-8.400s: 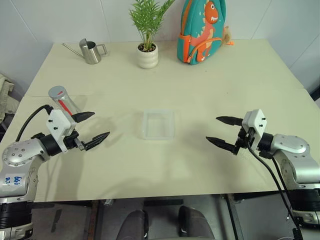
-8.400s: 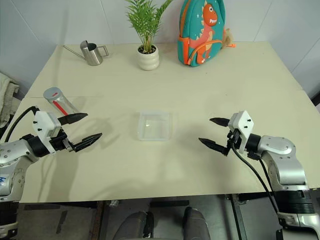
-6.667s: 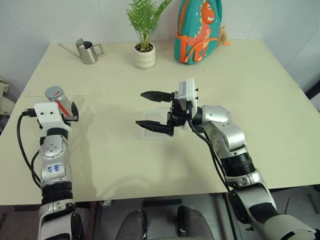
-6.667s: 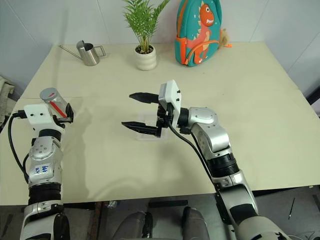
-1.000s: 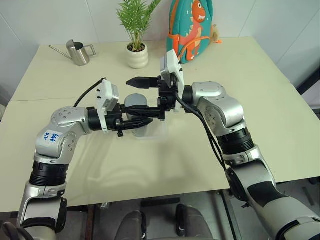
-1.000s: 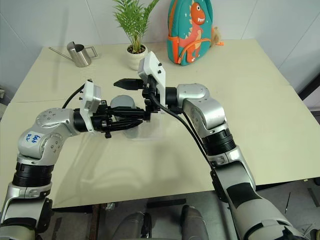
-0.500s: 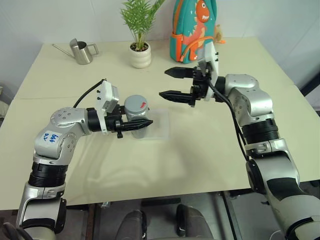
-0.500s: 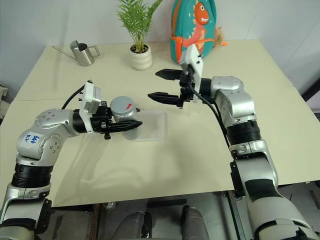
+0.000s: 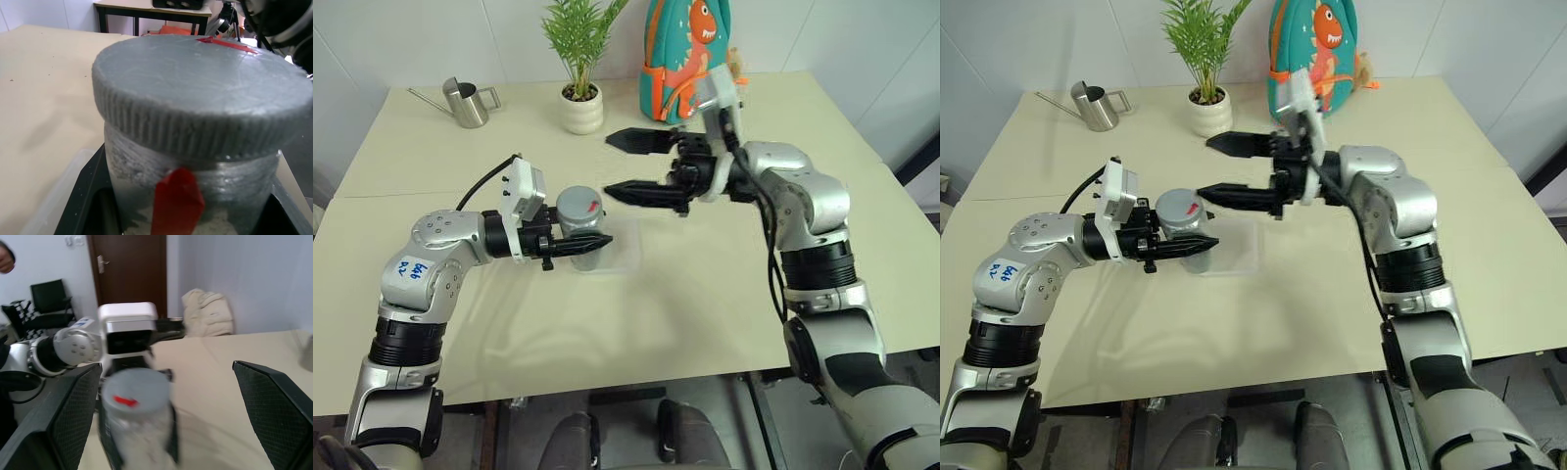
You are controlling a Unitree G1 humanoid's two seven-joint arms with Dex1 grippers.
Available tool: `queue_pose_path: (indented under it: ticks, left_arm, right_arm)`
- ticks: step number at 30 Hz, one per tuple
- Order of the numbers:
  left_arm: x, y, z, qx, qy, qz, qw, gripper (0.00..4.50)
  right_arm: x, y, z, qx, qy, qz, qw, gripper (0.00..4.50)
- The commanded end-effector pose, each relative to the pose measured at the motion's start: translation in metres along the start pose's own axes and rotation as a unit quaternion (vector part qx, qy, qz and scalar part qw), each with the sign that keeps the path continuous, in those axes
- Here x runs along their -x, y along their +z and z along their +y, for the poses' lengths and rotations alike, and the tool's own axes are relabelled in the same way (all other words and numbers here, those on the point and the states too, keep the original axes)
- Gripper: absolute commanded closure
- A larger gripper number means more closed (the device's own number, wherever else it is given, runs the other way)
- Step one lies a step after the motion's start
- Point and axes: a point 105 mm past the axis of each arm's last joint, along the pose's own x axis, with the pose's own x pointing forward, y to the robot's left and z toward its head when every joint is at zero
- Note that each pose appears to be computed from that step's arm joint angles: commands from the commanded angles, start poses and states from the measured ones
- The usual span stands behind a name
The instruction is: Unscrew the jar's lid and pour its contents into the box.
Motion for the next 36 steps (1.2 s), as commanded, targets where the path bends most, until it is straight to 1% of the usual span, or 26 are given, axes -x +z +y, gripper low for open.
queue_pose_path:
  ticks: [1, 5, 10, 14, 20, 26, 32, 36]
  left_arm:
    - [-0.001, 0.011, 0.0, -0.027, 0.001, -0.011, 1.0, 2.57]
    - [-0.003, 0.011, 0.001, -0.028, 0.0, -0.012, 1.0, 2.57]
    - [-0.003, 0.012, 0.002, -0.028, -0.001, -0.013, 1.0, 2.57]
    - [-0.003, 0.009, -0.002, -0.026, -0.009, -0.009, 1.0, 2.57]
    - [-0.003, 0.012, 0.0, -0.03, -0.008, -0.01, 0.999, 2.57]
    - [-0.002, 0.011, 0.0, -0.03, -0.008, -0.009, 0.999, 2.57]
    - [-0.001, 0.012, 0.0, -0.031, -0.006, -0.01, 0.999, 2.57]
    - [0.0, 0.011, 0.001, -0.031, -0.004, -0.009, 0.999, 2.57]
  right_arm:
    - [-0.018, -0.001, 0.012, 0.019, 0.009, 0.01, 1.0, 0.02]
    - [-0.03, -0.006, 0.012, 0.028, 0.006, 0.019, 0.999, 0.02]
    - [-0.028, -0.004, 0.0, 0.035, -0.018, 0.011, 0.999, 0.02]
    - [-0.019, -0.003, -0.008, 0.036, -0.036, 0.008, 0.999, 0.02]
    - [-0.002, -0.004, -0.022, 0.045, -0.063, 0.009, 0.997, 0.02]
    - [0.027, -0.001, -0.037, 0.046, -0.092, 0.011, 0.995, 0.02]
    - [0.051, -0.004, -0.044, 0.032, -0.113, 0.021, 0.993, 0.02]
    - [0.057, 0.0, -0.047, 0.022, -0.12, 0.013, 0.992, 0.02]
